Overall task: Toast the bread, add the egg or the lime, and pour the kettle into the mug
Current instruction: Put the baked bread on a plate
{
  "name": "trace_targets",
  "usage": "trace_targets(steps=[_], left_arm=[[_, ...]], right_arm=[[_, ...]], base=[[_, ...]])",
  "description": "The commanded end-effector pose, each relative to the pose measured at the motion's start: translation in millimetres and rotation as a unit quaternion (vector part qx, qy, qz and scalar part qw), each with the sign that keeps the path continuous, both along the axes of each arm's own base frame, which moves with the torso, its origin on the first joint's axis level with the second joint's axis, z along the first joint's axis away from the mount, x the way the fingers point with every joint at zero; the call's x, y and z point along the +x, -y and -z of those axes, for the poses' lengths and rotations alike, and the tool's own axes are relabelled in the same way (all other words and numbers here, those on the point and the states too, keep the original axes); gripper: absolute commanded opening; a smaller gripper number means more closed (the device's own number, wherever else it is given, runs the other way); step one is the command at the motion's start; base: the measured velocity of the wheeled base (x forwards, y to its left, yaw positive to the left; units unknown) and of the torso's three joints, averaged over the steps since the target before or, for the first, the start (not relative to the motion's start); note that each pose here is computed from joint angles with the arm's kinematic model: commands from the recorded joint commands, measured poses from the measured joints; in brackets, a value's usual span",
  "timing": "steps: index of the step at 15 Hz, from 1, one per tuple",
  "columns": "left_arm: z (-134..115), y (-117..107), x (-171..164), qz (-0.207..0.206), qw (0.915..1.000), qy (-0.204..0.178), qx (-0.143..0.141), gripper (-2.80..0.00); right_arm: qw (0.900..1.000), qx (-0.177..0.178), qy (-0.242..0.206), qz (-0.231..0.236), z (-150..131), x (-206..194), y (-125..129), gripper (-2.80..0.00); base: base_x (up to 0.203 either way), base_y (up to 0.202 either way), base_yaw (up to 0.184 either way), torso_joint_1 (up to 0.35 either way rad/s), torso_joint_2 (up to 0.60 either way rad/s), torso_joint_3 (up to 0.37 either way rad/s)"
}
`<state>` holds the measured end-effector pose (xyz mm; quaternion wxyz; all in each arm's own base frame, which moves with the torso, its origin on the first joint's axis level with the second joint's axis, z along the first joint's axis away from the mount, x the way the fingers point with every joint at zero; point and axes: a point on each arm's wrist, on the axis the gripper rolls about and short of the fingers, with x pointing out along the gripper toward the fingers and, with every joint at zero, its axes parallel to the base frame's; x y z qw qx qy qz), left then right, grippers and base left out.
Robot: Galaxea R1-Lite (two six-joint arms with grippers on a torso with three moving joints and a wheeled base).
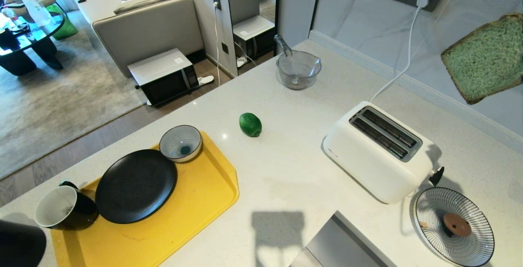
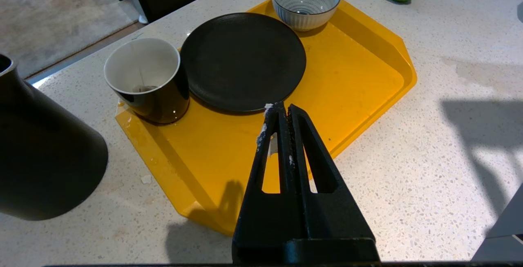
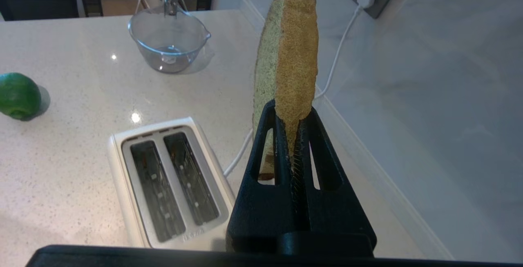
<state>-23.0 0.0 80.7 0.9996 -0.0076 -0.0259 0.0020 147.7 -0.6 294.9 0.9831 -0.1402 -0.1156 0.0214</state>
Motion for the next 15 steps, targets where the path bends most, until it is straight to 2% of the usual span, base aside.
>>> trace_targets(steps=[1, 3, 15], left_arm=[[4.6, 0.0, 1.2, 0.0, 1.0, -0.007, 0.0, -2.8], [4.8, 0.0, 1.2, 0.0, 1.0, -0.007, 0.0, -2.8], [4.8, 0.0, 1.2, 0.0, 1.0, -0.007, 0.0, -2.8]], right_arm=[[1.0, -0.001, -0.001, 0.001, 1.4, -0.3, 0.2, -2.8], [1.0, -0.001, -0.003, 0.001, 2.8, 0.1, 0.2, -2.8], [1.0, 0.004, -0.015, 0.009, 10.3, 0.9, 0.5, -2.8]], base=[[0.0, 0.0, 0.0, 0.0, 0.0, 0.0], [-0.002, -0.002, 0.05, 0.001, 0.0, 0.001], [-0.001, -0.009, 0.173, 0.002, 0.0, 0.003]])
